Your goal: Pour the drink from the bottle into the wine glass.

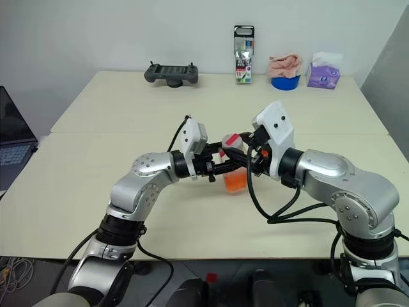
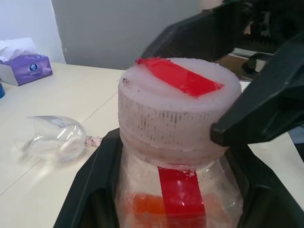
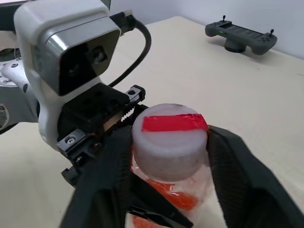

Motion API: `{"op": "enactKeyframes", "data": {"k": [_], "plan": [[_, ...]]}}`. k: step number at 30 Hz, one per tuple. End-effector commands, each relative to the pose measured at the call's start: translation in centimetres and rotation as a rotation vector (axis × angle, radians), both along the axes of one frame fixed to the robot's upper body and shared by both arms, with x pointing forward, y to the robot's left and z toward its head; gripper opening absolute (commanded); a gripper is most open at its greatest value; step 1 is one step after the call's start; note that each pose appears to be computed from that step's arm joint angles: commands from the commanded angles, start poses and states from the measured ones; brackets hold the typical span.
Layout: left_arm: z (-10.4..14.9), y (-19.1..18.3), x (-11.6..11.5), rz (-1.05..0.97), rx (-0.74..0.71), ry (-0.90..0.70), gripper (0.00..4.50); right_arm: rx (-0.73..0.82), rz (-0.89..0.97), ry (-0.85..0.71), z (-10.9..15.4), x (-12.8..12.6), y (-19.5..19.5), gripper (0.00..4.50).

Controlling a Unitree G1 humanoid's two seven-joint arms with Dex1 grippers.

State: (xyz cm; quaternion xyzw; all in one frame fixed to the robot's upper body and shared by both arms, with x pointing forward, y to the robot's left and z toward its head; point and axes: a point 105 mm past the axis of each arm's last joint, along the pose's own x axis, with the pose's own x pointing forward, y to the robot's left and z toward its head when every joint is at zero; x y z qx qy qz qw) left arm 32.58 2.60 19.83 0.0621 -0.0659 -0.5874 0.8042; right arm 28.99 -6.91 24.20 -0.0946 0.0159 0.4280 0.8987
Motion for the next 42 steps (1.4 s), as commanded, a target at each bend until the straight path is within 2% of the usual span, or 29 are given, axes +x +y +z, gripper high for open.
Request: {"op": "enactKeyframes", "data": {"k": [1, 5, 11, 15, 20, 27, 28, 42], "plan": [[1.9, -0.5, -0.8, -0.038, -0.032, -0.079, 2.14, -0.001, -0.049, -0.053, 1.1, 0.5, -0.5, 1.82], [2.0, -0.5, -0.7, -0.035, -0.036, -0.081, 2.14, -0.012, -0.012, -0.046, 0.8, 0.7, -0.8, 1.82], [2.2, -0.9, -0.8, -0.044, -0.041, -0.083, 2.14, -0.054, 0.557, -0.076, 2.3, -1.6, -0.6, 1.82], [2.3, -1.1, -0.9, -0.051, -0.043, -0.088, 2.14, -0.126, 0.706, -0.12, 3.5, 0.7, -0.2, 1.82], [2.4, -1.0, -1.0, -0.037, -0.047, -0.093, 2.14, -0.214, 0.759, -0.088, 3.3, 3.5, 0.8, 1.82], [2.5, -0.5, -0.9, -0.014, -0.045, -0.099, 2.14, -0.216, 0.824, -0.091, 3.8, 3.8, 0.8, 4.29], [2.4, -0.5, -0.9, -0.011, -0.044, -0.1, 2.14, -0.212, 0.826, -0.094, 3.9, 3.9, 0.7, 4.5], [2.3, -0.3, -0.8, -0.005, -0.038, -0.098, 2.14, -0.183, 0.798, -0.1, 4.1, 3.4, 0.4, 4.5]]}}
